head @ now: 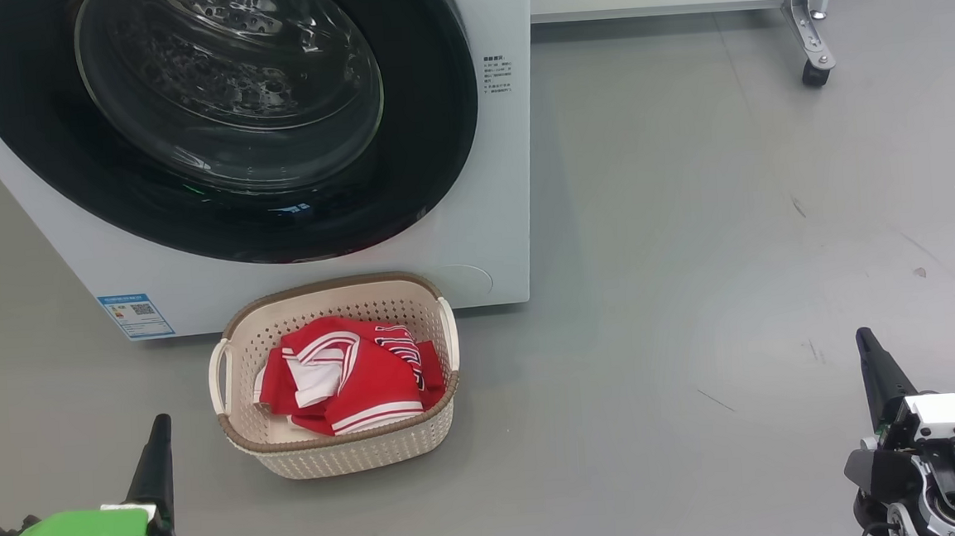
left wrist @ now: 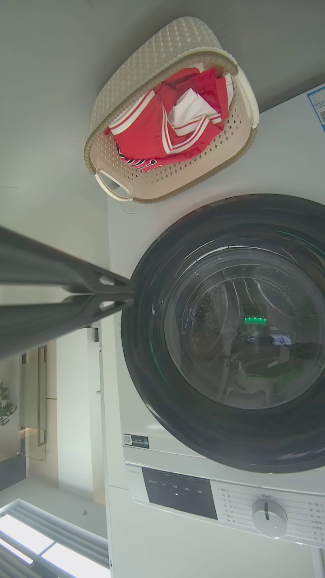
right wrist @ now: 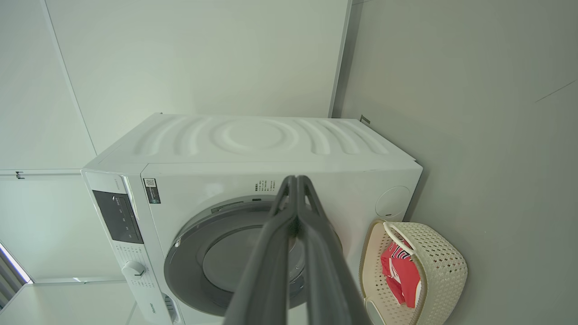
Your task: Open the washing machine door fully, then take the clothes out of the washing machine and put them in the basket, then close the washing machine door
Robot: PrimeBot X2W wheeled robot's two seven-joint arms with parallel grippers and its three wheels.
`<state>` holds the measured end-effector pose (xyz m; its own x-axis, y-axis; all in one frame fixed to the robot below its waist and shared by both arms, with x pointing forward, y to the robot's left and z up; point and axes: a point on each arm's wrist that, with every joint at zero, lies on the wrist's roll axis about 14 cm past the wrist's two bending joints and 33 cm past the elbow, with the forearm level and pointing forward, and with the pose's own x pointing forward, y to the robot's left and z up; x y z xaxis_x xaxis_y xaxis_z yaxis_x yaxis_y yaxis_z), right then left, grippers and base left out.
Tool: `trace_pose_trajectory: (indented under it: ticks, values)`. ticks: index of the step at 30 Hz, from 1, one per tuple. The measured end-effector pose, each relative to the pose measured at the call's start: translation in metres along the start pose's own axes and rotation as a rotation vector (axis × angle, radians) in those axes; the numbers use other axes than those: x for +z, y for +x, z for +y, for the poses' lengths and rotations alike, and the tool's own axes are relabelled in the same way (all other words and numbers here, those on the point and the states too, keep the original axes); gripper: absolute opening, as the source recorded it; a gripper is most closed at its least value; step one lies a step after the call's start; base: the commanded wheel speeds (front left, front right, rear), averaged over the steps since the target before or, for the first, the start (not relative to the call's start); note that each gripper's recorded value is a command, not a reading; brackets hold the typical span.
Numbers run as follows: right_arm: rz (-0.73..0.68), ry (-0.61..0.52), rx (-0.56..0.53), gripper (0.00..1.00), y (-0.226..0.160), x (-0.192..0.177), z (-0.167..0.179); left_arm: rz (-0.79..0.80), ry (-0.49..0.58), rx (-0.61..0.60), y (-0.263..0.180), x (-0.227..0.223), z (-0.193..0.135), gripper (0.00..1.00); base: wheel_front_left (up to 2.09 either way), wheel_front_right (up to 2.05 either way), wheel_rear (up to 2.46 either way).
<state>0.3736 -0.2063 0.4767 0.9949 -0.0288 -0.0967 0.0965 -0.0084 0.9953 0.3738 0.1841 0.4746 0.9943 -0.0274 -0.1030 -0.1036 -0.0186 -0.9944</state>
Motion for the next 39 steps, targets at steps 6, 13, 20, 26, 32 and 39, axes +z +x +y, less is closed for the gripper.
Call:
trace_pose_trajectory:
  ticks: [6,13,20,26,32,39]
  values:
    - [0.0,0.0,0.0,0.0,0.0,0.0001,0.0,-0.001,0.0,0.0,0.0001,0.0002,0.0,0.0,0.0,0.0,0.0]
    - [0.0,0.0,0.0,0.0,0.0,0.0001,0.0,-0.001,0.0,-0.001,0.0002,0.0003,-0.0002,0.0,0.0,0.0,0.0]
    - [-0.001,0.001,0.0,0.0,0.0,0.0,0.0,-0.001,0.0,-0.001,0.0002,0.0005,-0.0003,0.0,0.0,0.0,0.0]
    - [-0.001,0.002,0.0,0.0,0.0,0.0,0.0,-0.002,0.0,-0.001,0.0002,0.0006,-0.0003,0.0,0.0,0.0,0.0]
    - [-0.001,0.002,0.0,0.0,0.0,0.0001,0.0001,-0.002,0.0,-0.001,0.0002,0.0007,-0.0004,0.0,0.0,0.0,0.0]
    - [-0.002,0.002,0.0,0.0,0.0,0.0003,0.0001,-0.002,0.0,-0.002,0.0002,0.0008,-0.0006,0.0,0.0,0.0,0.0]
